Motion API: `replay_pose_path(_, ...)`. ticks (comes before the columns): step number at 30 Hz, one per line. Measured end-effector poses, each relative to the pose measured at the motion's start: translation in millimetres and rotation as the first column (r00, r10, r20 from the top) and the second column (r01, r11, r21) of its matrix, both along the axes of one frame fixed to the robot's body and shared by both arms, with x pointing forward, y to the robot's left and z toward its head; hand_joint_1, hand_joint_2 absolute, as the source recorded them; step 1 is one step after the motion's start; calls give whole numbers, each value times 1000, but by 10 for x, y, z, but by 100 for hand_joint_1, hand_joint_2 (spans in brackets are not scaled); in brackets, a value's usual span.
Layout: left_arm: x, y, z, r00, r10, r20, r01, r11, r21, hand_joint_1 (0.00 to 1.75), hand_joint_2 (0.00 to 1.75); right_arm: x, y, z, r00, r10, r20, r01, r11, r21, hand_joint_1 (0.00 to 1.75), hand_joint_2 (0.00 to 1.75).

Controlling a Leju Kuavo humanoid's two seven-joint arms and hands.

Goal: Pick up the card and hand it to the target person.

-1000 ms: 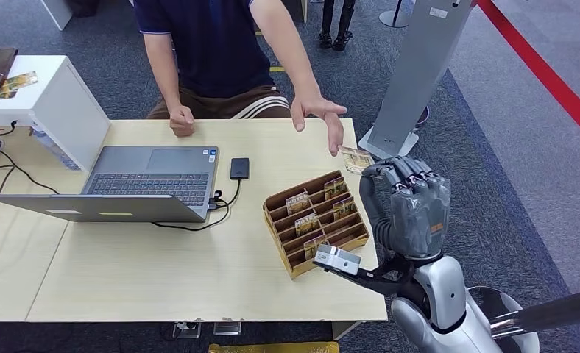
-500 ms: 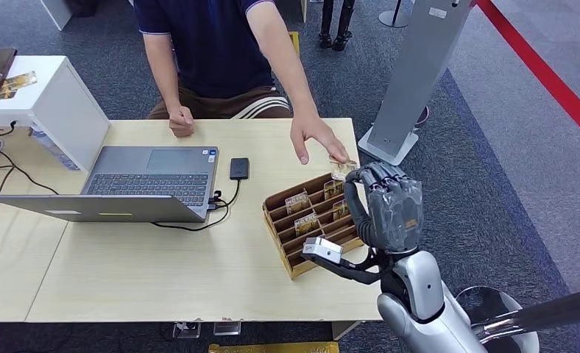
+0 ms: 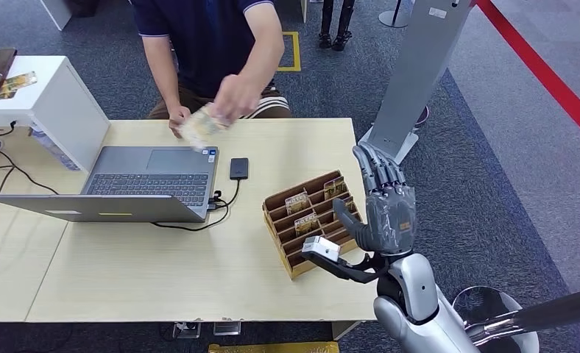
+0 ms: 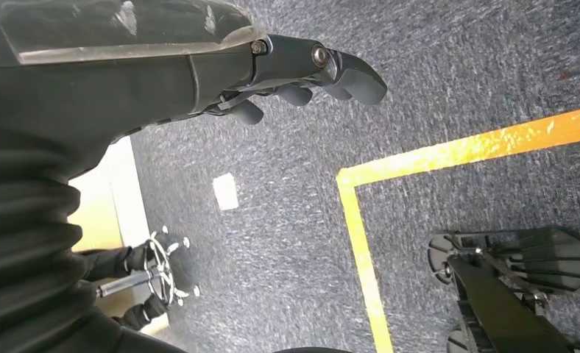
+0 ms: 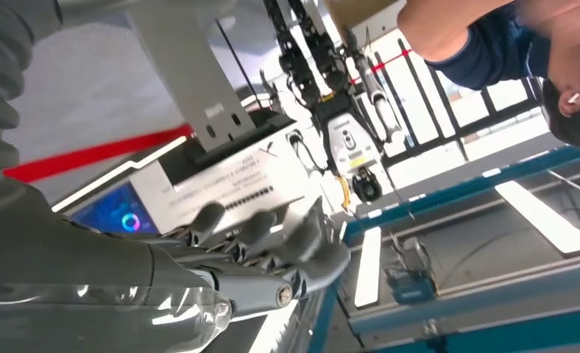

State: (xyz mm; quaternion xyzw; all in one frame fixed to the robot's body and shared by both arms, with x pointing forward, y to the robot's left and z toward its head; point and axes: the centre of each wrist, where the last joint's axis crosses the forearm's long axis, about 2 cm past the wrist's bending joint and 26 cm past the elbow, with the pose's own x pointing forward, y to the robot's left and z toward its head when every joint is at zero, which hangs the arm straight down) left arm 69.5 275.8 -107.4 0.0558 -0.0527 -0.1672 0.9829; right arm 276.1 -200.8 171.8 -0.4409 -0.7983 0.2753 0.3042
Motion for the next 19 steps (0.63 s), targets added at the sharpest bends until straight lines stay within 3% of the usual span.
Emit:
replay_pose_path(4, -21, 17, -4, 1000, 16, 12, -16, 1000, -1, 0, 0, 11, -23, -51, 982, 61, -180, -39, 992, 122, 0, 175)
replay_pose_path(9, -40, 49, -8, 1000, 18, 15, -18, 1000, 3, 0, 0, -7, -73, -164, 861, 307, -407, -115, 895, 431, 0, 175)
replay_pose_path(13, -45, 64, -9, 1000, 19, 15, -19, 1000, 8, 0, 0, -32, -159, -258, 746, 509, -430, -115, 735, 668, 0, 175)
replay_pose_path(15, -49, 74, -9, 1000, 20, 15, -20, 1000, 14, 0, 0, -43, -217, -296, 714, 566, -413, -95, 662, 743, 0, 175)
replay_pose_path(19, -54, 92, -11, 1000, 29, 7, -29, 999, 19, 0, 0, -51, -314, -333, 709, 584, -396, -90, 631, 771, 0, 175)
